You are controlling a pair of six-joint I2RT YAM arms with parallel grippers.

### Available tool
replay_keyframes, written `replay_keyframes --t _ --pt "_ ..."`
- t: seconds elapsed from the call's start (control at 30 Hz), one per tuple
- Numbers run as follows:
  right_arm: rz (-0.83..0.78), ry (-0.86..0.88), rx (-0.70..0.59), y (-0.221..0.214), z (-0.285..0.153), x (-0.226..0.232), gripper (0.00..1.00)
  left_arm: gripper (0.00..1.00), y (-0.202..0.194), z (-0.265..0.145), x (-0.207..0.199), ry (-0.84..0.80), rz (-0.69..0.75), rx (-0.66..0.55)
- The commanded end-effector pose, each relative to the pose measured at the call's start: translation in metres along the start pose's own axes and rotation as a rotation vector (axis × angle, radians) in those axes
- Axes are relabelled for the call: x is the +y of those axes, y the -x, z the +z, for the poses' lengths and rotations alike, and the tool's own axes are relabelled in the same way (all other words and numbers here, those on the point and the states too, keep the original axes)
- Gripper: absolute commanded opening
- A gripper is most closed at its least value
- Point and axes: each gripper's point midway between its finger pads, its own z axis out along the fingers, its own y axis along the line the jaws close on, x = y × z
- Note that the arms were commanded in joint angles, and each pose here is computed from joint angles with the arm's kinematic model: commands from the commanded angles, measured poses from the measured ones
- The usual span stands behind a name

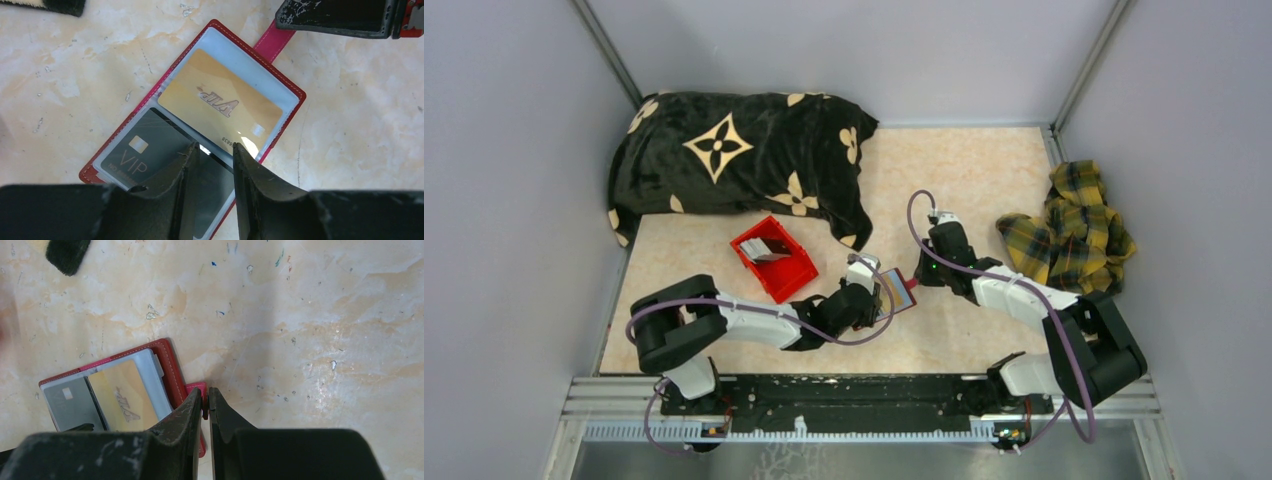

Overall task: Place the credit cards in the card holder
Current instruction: Insert the credit card into the card holder.

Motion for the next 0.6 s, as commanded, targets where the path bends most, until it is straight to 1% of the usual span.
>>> replay_keyframes --t 0.0,0.57 --pt "-0.013 0.034 -0.048 0.009 -0.003 0.009 0.1 0.38 0.004 0.003 -0.014 -0.042 -0.075 -0.018" --pt "-0.013 0.042 -0.051 0.01 -0.003 0.011 0.1 0.41 -0.007 0.01 -0.01 0.001 -0.093 0.022"
